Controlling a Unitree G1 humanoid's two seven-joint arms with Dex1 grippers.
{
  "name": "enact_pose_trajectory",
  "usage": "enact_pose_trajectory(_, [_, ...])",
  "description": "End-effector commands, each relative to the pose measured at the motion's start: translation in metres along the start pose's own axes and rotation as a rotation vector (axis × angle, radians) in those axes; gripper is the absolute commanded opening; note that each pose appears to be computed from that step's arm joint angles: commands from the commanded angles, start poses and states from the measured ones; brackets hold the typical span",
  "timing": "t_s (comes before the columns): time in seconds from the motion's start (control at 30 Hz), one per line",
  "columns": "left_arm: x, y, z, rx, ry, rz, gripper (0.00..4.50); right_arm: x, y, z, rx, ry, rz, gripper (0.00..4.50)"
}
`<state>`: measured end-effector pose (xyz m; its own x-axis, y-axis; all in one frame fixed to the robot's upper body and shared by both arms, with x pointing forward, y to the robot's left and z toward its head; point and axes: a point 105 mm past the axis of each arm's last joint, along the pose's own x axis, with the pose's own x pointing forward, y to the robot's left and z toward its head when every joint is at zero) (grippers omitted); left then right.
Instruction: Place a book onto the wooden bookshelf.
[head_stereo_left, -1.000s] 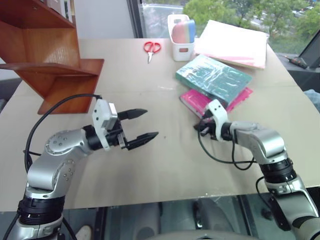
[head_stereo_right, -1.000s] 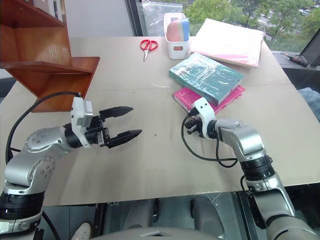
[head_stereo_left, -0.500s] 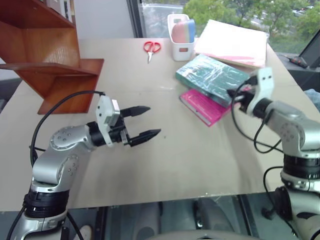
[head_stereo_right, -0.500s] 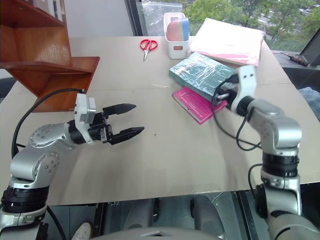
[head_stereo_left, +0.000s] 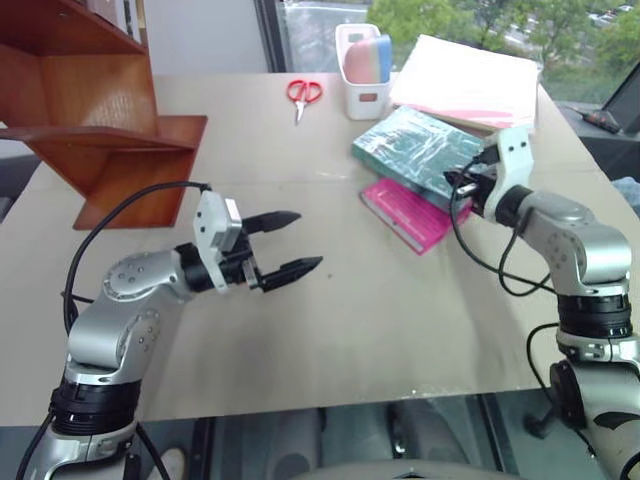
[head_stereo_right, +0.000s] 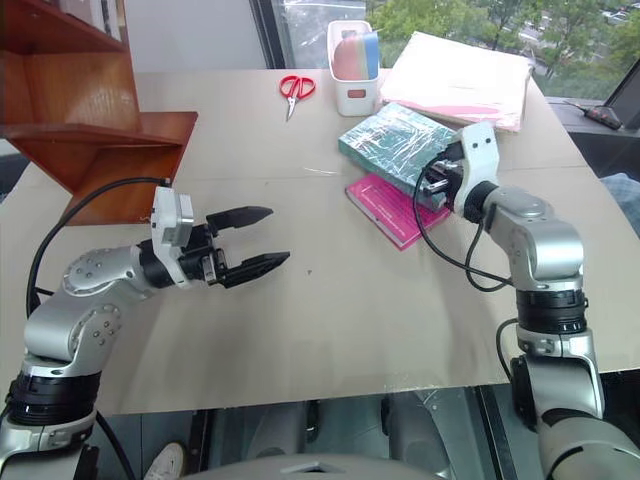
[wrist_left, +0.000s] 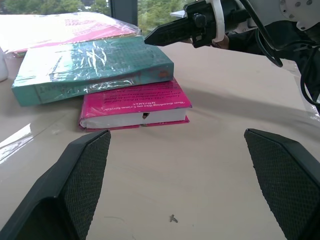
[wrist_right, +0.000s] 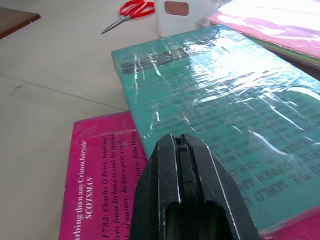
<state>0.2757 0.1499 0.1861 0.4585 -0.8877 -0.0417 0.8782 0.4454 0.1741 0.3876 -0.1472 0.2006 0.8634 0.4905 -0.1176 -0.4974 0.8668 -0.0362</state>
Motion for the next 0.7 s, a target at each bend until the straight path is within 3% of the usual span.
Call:
enact_pose_trajectory(0.03, [0.0, -0.005, 0.011, 0.034, -0.029, -0.006, 4.5, 0.006, -0.011, 0.018, -0.033, -0.052, -0.05, 0.54])
enact_pose_trajectory(0.1, [0.002, -0.006, 0.01, 0.031, -0.03, -0.008, 4.5, 0.019, -0.025, 0.017, -0.052, -0.034, -0.133, 1.31])
enact_pose_trajectory(0.3, [0.004, -0.005, 0.012, 0.035, -0.034, -0.012, 4.5, 0.053, -0.047, -0.03, -0.162, 0.226, -0.2, 1.31])
enact_pose_trajectory(0.43, [0.001, -0.006, 0.013, 0.037, -0.032, -0.001, 4.5, 0.048, -0.032, -0.082, -0.166, 0.432, 0.01, 1.31])
enact_pose_trajectory(0.53, [-0.001, -0.008, 0.012, 0.035, -0.031, 0.01, 4.5, 0.04, -0.023, -0.09, -0.17, 0.46, 0.097, 1.31])
enact_pose_trajectory(0.7, [-0.004, -0.01, 0.01, 0.022, -0.028, 0.026, 4.5, 0.012, 0.019, -0.096, -0.118, 0.468, 0.258, 1.31])
